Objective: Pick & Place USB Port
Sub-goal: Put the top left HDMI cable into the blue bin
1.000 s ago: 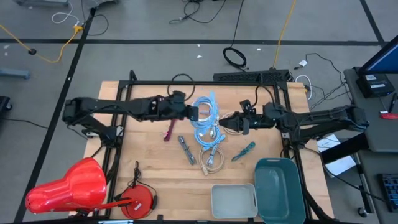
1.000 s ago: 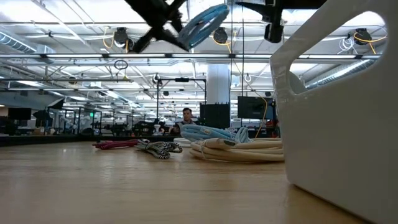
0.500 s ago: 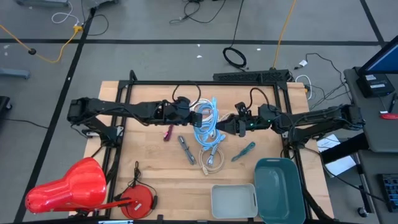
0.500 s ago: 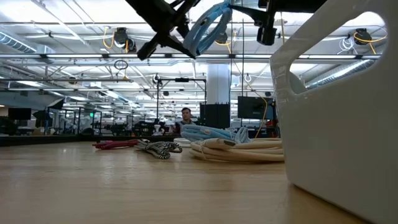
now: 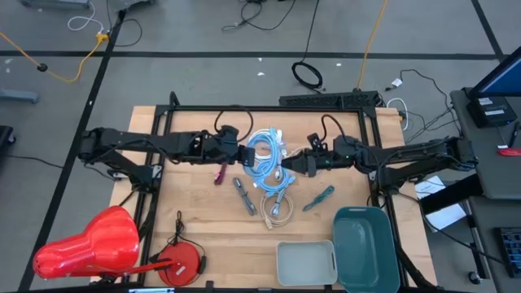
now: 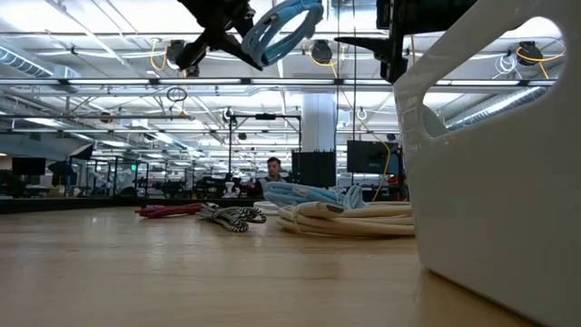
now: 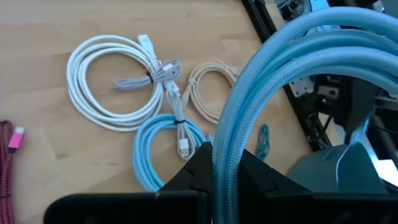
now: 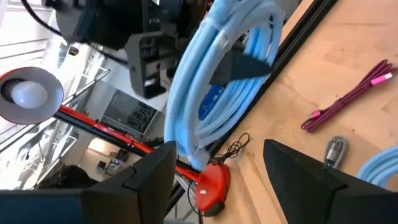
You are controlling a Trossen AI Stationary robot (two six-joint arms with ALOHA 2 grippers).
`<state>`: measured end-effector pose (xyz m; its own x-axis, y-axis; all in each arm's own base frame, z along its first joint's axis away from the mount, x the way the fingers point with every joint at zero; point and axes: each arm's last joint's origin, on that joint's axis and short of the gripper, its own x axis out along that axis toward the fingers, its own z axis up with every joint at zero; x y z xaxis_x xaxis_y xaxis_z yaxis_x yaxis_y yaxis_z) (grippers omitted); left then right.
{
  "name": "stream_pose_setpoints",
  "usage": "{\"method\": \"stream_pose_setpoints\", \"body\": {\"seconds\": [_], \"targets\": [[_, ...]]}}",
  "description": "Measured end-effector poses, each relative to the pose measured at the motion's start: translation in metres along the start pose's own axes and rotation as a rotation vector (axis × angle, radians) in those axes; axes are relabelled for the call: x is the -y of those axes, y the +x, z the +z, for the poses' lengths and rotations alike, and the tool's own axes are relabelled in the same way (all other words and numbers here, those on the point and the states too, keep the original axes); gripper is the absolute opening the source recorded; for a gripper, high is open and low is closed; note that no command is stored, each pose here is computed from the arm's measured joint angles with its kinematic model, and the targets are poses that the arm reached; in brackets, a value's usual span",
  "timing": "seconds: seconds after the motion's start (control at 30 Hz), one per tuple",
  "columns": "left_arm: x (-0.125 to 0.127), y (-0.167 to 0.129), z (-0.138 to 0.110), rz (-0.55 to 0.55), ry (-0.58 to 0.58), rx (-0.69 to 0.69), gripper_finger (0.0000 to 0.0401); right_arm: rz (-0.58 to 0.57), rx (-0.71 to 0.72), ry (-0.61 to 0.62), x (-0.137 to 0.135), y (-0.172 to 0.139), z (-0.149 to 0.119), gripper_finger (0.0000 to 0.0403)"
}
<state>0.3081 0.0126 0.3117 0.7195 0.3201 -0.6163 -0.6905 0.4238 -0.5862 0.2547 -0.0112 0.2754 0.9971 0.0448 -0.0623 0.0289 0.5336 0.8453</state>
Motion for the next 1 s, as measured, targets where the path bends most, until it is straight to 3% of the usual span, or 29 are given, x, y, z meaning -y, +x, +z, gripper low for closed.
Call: {"method": "stream_pose_setpoints", "body": {"seconds": [0.5,0.8,1.0], "targets": [[-0.001,0.004,0.002,0.012,-0.009,0.022,0.0031,0.000,0.016,-0.002,0.001,0.000,0.004,0.0241],[0.005,0.040,-0.012,-0.028,-0.005,-0.054,0.0031,0.002,0.021,-0.002,0.001,0.000,0.005,0.0244],[0.027,0.056,-0.009,-0.049,0.046,-0.073,0.0031,0.000,0.019,0.001,0.001,0.000,0.004,0.0243]]}}
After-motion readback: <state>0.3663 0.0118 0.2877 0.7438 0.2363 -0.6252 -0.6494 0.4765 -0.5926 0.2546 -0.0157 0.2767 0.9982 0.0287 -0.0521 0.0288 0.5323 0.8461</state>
